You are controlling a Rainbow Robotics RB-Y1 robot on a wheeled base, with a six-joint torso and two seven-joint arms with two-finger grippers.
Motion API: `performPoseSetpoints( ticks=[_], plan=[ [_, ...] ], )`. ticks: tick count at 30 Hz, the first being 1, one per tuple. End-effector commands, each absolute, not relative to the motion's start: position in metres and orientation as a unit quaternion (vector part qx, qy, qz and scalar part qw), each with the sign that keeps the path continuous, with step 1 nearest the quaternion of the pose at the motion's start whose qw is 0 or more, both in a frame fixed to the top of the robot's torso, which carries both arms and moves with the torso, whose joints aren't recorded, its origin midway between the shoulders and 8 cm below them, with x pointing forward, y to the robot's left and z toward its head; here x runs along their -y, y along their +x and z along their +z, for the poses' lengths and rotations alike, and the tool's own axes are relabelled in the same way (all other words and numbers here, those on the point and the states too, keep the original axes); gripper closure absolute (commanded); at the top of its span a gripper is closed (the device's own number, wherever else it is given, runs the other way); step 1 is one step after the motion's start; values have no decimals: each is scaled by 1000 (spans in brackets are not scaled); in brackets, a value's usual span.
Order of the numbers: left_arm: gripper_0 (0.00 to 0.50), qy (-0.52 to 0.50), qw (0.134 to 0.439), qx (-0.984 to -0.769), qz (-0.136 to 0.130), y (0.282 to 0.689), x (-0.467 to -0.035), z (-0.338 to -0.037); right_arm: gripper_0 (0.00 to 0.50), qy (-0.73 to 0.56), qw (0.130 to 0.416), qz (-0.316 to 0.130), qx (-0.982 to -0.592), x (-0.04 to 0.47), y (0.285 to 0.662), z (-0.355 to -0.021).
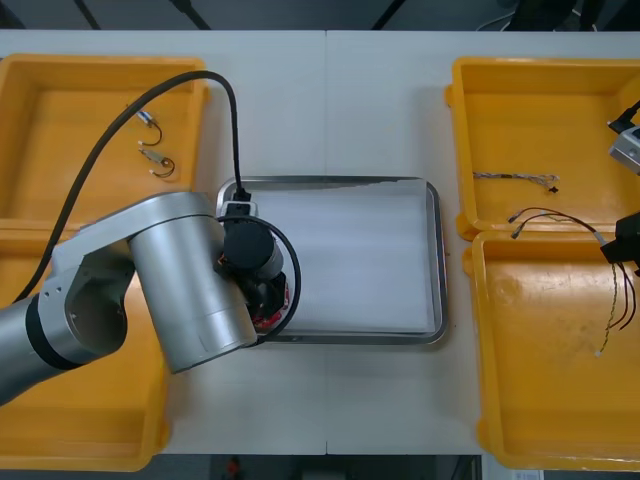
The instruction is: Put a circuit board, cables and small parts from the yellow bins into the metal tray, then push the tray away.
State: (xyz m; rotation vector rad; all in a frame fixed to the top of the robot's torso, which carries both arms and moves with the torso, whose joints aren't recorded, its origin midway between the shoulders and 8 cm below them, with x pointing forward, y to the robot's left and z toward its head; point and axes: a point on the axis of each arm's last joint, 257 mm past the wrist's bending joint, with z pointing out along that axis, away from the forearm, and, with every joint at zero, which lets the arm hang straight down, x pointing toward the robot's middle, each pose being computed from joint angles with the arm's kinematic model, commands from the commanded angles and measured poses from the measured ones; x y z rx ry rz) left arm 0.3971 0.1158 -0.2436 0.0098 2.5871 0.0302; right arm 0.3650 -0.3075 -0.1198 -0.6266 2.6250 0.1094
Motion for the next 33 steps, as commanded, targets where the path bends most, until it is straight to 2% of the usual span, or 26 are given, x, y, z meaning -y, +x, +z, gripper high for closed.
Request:
performPoseSetpoints(
  ticks=[1, 6, 15, 16, 17, 25, 33],
  plan=[
    [0, -7, 296, -955, -12, 409, -128, -186, 500, -233, 231, 37, -944, 299, 368, -111],
    [0, -8, 287, -958, -24, 410, -147, -157, 500, -233, 231, 37, -944, 299, 368, -111],
    [0, 2, 267, -964, -21, 413, -205, -104, 500, -233, 231, 37, -944, 299, 368, -111],
    [0, 0, 264, -964, -21, 414, -213, -98, 500, -231, 206, 48, -950, 297, 361, -130],
    [0, -1, 261, -965, -20, 415, -221, -93, 500, -233, 203, 50, -950, 295, 360, -133],
    [0, -47, 253, -966, -10, 431, -273, -70, 500, -278, 221, 38, -934, 274, 372, -116],
    [0, -134, 267, -954, 3, 463, -330, -57, 500, -366, 221, 4, -904, 232, 369, -115]
  ],
)
